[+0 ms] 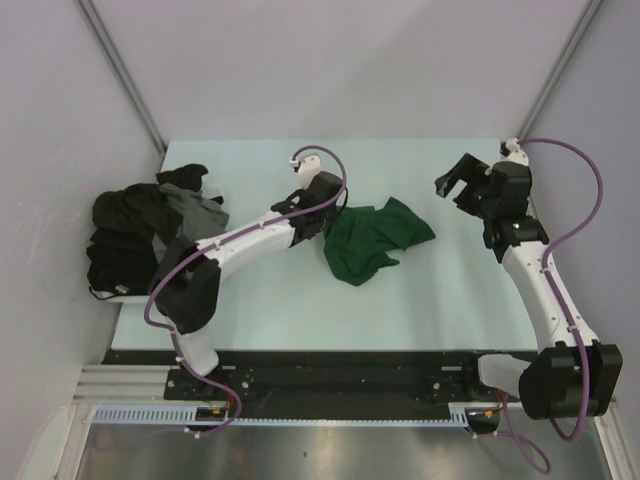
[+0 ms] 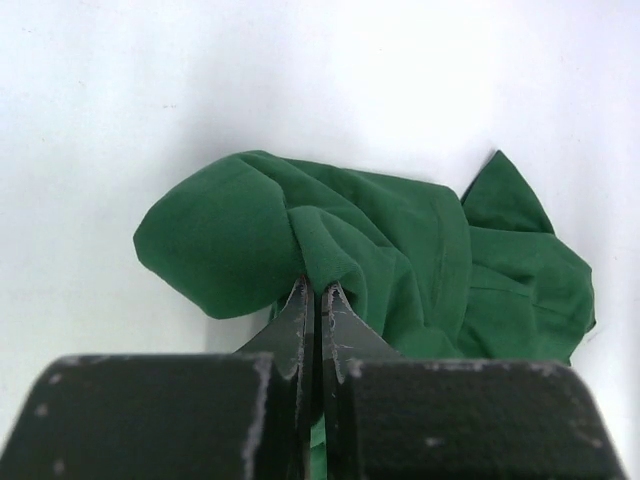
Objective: Fold and stack the t-shirts
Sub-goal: Move the tshirt to the center of the board, then flatten out the tshirt
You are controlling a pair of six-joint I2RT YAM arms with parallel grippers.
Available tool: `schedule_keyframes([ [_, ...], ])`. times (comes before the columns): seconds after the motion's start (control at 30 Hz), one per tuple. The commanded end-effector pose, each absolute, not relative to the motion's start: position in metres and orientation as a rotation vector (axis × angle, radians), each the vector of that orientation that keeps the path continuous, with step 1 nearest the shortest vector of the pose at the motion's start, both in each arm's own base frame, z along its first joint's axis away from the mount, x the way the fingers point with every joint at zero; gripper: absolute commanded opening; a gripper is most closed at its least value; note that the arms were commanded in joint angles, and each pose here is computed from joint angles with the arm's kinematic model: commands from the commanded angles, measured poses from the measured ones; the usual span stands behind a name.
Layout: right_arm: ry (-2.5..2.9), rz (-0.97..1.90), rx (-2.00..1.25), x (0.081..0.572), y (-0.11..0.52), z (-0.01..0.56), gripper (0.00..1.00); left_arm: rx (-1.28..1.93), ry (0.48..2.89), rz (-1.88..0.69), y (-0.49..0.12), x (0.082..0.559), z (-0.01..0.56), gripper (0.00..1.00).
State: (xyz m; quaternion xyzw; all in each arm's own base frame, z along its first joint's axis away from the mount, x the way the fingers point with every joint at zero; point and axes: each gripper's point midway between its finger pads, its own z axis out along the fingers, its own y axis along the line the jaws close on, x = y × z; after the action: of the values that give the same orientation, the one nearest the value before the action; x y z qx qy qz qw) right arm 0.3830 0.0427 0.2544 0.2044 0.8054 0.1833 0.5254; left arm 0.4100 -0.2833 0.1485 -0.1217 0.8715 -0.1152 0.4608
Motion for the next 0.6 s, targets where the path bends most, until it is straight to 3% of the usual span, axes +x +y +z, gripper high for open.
schedule_keyframes([
  [0.0, 1.936, 0.331, 0.332, 0.387, 0.06, 0.268, 0.98, -0.291, 2.066, -0.309, -0.274, 0.419, 0.188, 0.0],
  [0.03, 1.948, 0.326, 0.288, 0.384, 0.07, 0.265, 0.98, -0.286, 2.065, -0.307, -0.271, 0.421, 0.191, 0.0],
  [0.1, 1.95, 0.336, 0.25, 0.383, 0.08, 0.266, 0.99, -0.24, 2.084, -0.293, -0.267, 0.418, 0.198, 0.16],
  [0.17, 1.963, 0.359, 0.18, 0.382, 0.098, 0.263, 0.99, -0.224, 2.08, -0.278, -0.258, 0.416, 0.211, 0.58],
  [0.2, 1.968, 0.365, 0.158, 0.381, 0.105, 0.262, 0.99, -0.191, 2.085, -0.26, -0.25, 0.409, 0.22, 0.85],
  [0.23, 1.976, 0.373, 0.134, 0.382, 0.112, 0.26, 0.99, -0.19, 2.08, -0.247, -0.241, 0.407, 0.228, 0.99],
  [0.47, 2.11, 0.411, -0.066, 0.343, 0.206, 0.225, 0.98, -0.275, 2.135, -0.268, -0.17, 0.357, 0.242, 1.0],
  [0.57, 2.157, 0.45, -0.166, 0.324, 0.241, 0.202, 0.9, -0.299, 2.125, -0.365, -0.163, 0.329, 0.241, 1.0],
])
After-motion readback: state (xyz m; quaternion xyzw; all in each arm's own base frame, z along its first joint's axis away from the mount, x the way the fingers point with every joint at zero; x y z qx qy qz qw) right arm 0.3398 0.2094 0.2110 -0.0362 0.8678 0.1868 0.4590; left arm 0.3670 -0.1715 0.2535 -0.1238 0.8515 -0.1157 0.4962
